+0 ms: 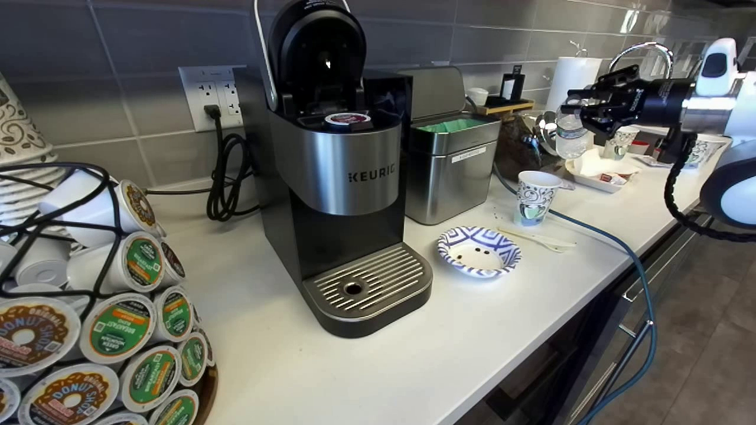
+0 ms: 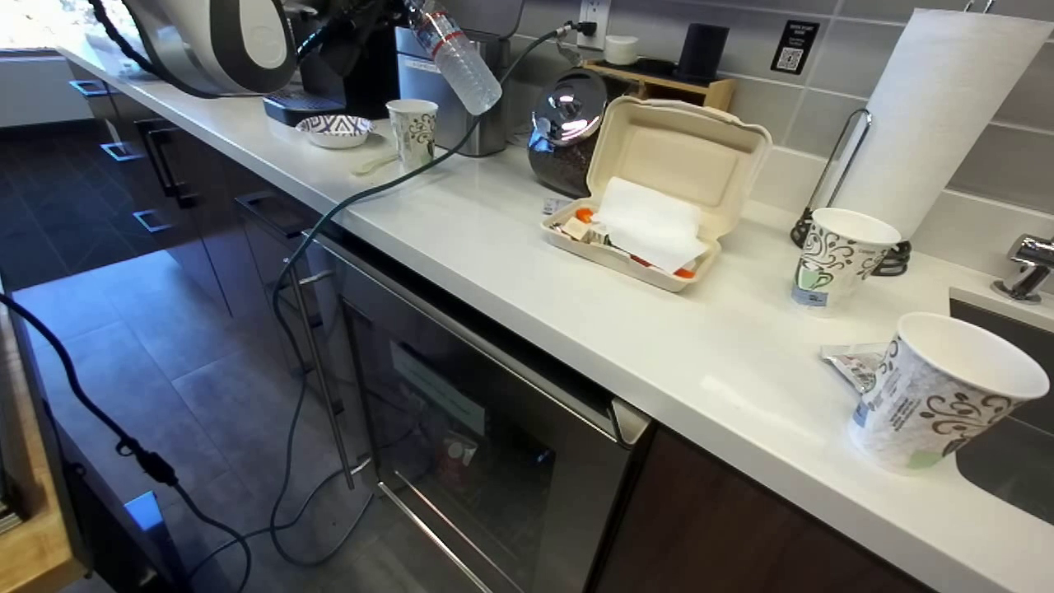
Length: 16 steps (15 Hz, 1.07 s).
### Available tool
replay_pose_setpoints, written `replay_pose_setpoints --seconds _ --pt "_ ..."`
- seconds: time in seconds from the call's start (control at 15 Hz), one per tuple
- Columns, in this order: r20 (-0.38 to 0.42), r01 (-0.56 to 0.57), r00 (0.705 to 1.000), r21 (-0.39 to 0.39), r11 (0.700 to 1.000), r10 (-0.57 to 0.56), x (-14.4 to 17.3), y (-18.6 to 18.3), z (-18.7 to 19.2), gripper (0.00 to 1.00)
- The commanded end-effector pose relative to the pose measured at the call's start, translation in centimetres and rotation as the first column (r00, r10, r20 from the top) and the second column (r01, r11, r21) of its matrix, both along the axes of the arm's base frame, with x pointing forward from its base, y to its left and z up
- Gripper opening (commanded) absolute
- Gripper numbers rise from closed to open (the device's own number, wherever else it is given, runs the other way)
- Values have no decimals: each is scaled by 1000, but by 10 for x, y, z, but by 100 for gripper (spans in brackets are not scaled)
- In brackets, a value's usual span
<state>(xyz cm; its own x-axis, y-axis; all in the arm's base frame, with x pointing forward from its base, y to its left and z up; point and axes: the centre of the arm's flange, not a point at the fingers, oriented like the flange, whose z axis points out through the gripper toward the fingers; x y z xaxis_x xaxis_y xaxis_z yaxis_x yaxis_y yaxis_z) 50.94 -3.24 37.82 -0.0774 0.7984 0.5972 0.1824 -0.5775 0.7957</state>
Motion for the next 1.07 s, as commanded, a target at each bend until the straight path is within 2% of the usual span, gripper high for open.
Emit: replay_pose_setpoints --seconds 0.0,0.47,0.8,0.87,0.93,1.0 --pt "-4 28 1000 -94 995 -29 -6 -1 3 8" --pt "-85 21 996 -171 985 -36 -13 -12 -15 8" --pt "-143 -16 990 -238 971 -19 -21 1 -25 8" --pt "-136 -26 991 -182 983 1 -22 1 -26 8" --pt "-134 -9 991 -184 983 -16 -13 -5 -35 8" --pt "-138 -12 990 -181 983 -13 -13 -3 -36 31"
